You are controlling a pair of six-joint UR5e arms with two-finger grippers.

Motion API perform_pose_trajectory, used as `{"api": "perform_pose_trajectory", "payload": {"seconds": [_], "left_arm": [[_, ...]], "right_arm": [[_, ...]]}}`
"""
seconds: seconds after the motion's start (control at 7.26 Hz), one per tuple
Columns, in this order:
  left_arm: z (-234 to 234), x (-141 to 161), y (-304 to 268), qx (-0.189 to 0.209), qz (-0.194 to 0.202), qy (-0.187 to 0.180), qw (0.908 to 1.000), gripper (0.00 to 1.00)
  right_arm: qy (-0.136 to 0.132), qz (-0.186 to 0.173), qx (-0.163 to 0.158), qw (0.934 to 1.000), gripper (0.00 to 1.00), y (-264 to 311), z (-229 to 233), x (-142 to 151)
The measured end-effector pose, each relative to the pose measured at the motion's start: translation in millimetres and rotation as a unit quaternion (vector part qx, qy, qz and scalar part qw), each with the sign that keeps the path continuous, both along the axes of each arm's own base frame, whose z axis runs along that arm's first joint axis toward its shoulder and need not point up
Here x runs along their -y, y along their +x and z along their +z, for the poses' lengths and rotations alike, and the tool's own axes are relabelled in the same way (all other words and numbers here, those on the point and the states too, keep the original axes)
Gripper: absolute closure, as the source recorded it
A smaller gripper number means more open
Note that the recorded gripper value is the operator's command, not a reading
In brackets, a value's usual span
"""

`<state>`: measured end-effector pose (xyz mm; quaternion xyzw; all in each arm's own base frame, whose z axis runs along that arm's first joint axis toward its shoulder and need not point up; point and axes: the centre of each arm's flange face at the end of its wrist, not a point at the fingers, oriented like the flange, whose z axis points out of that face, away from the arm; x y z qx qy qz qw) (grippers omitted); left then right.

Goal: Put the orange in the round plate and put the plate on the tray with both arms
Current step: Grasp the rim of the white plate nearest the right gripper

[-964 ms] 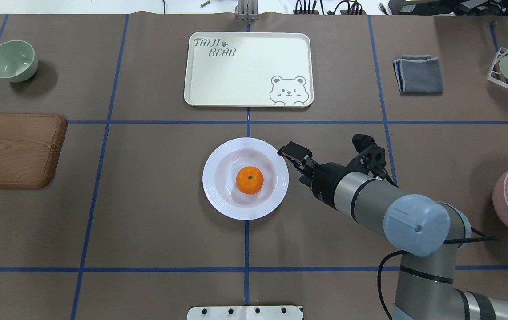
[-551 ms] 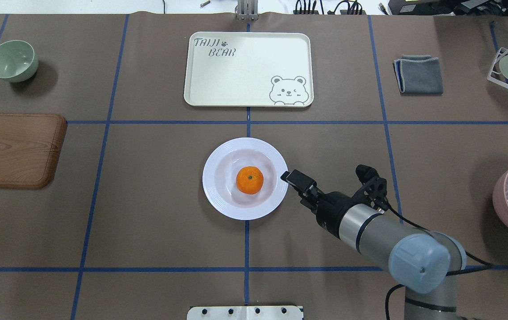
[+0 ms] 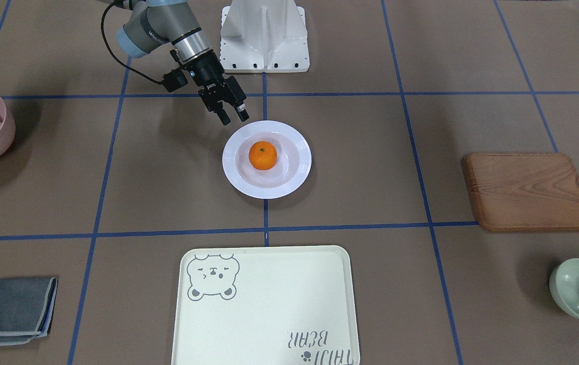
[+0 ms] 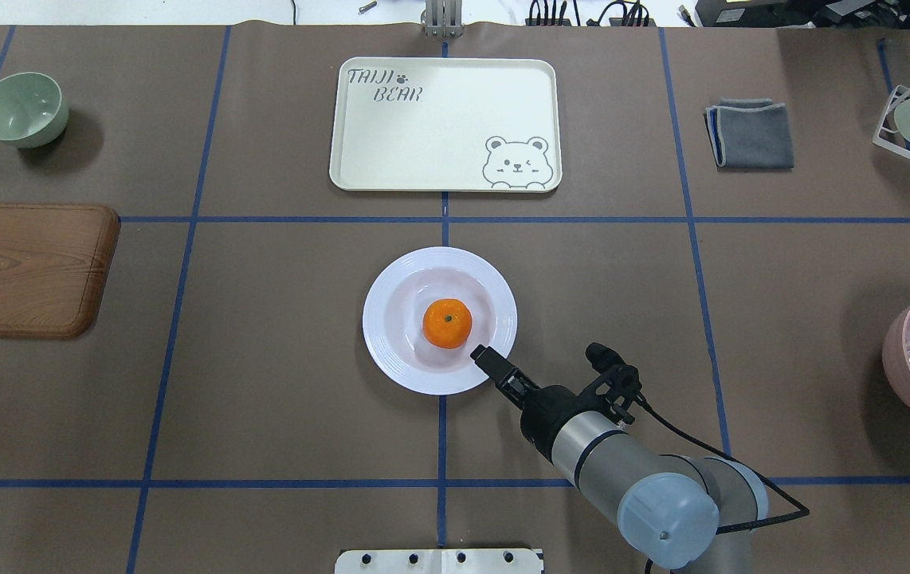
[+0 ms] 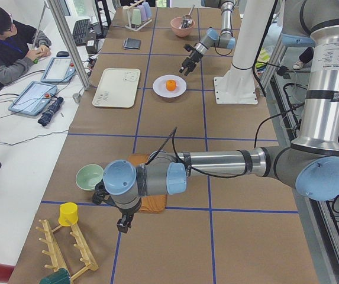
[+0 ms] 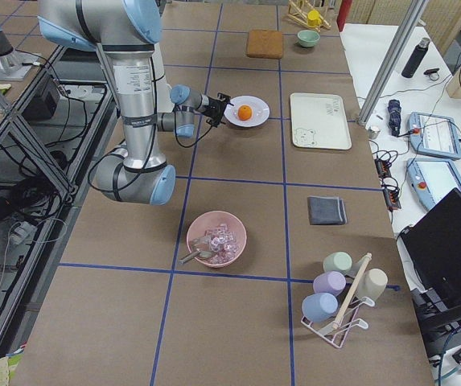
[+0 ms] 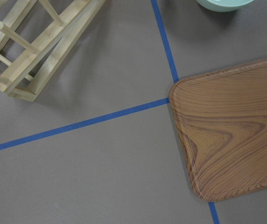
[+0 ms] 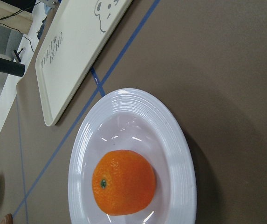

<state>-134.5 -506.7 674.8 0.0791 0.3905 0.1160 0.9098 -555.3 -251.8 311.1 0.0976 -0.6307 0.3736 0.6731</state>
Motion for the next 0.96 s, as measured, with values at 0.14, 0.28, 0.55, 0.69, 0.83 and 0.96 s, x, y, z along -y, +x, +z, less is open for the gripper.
{"api": "perform_pose_trajectory", "payload": {"seconds": [0.14, 0.28, 0.55, 0.69, 0.83, 0.96], "left_arm": [[1, -1, 0, 0.0, 0.0, 0.0, 1.0, 0.0], [3, -2, 1, 0.0, 0.001, 0.0, 1.0, 0.0], [11, -11, 2, 0.001, 0.0, 0.005, 1.0, 0.0], [14, -15, 3, 0.001, 0.0, 0.008, 1.0, 0.0], [15, -16, 3, 0.001, -0.001, 0.01, 0.9999, 0.01], [16, -17, 3, 0.002, -0.001, 0.011, 0.9999, 0.0]], "right_arm": [[-0.001, 0.0, -0.006, 1.0, 0.14, -4, 4, 1], [-0.001, 0.001, -0.008, 1.0, 0.25, -5, 5, 3], [-0.005, 0.006, -0.009, 0.9999, 0.28, -8, 8, 6], [-0.009, 0.009, -0.009, 0.9999, 0.3, -13, 9, 9], [-0.011, 0.011, -0.008, 0.9999, 0.34, -19, 7, 12], [-0.012, 0.012, -0.008, 0.9998, 0.39, -23, 6, 13]]}}
